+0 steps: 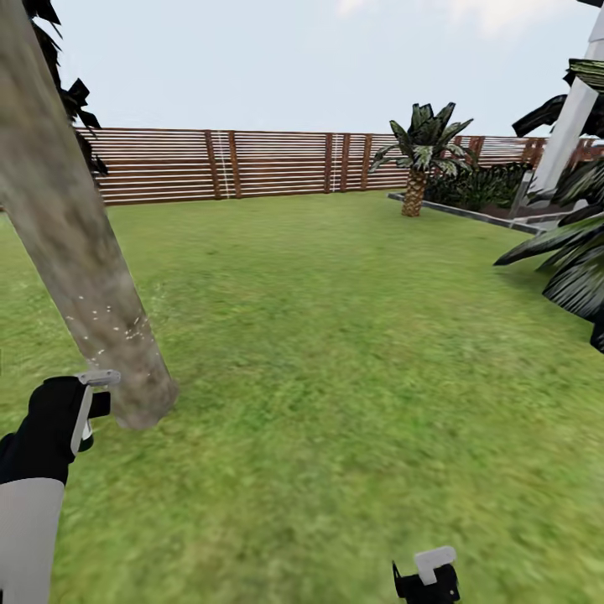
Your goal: In the garden, pick up the pesticide atomizer on the floor and spray pesticide onto both trees until each tree trunk is fully covered.
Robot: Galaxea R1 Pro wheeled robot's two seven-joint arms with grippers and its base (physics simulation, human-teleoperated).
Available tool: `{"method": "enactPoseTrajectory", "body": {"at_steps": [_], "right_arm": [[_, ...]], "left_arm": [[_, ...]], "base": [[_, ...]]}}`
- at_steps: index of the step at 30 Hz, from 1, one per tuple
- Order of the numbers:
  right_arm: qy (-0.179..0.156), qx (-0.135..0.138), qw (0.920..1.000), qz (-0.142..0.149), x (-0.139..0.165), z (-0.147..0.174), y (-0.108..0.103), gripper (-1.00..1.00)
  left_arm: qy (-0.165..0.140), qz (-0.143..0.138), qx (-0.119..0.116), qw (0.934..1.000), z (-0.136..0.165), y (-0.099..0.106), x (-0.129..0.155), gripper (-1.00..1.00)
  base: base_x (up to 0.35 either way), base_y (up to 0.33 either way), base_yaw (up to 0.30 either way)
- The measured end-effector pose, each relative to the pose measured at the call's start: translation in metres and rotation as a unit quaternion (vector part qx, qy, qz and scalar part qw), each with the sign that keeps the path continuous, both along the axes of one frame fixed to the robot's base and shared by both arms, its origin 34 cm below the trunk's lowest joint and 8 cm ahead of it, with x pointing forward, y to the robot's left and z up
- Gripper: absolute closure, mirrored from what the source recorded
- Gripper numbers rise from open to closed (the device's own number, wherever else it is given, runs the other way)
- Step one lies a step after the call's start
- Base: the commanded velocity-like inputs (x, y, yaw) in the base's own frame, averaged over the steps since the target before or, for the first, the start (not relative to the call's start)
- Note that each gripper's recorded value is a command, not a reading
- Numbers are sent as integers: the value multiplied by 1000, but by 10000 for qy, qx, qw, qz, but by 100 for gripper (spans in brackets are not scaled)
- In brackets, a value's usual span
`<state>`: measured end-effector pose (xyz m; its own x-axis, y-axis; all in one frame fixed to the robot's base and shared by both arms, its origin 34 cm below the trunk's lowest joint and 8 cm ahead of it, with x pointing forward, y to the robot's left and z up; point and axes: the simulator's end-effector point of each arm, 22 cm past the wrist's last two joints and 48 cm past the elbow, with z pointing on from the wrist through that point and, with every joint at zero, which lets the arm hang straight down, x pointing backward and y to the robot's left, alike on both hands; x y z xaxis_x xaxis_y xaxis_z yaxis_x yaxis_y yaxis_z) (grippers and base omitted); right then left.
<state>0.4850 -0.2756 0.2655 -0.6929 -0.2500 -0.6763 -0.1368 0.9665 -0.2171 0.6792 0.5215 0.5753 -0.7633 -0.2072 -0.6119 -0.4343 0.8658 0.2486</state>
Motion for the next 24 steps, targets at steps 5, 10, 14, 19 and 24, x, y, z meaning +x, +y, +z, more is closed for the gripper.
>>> {"method": "enactPoseTrajectory", "body": {"at_steps": [5,10,14,19,24], "right_arm": [[0,-1,10000,0,0,0,0,-100],[2,-1,10000,-1,0,0,0,-100],[3,1,10000,1,0,0,0,-100],[3,1,10000,1,0,0,0,-100],[1,-1,10000,1,0,0,0,-100]], "left_arm": [[-3,-15,-8,10000,-1,-2,1,100],[5,-8,-27,10000,-3,-3,0,100],[49,124,-11,9999,-6,9,-9,100],[222,375,1,9990,-22,35,-38,100],[340,121,-1,9993,-34,13,-35,100]], "base": [[196,-205,24],[23,-256,1],[1,-66,81],[0,-4,255],[142,-96,99]]}}
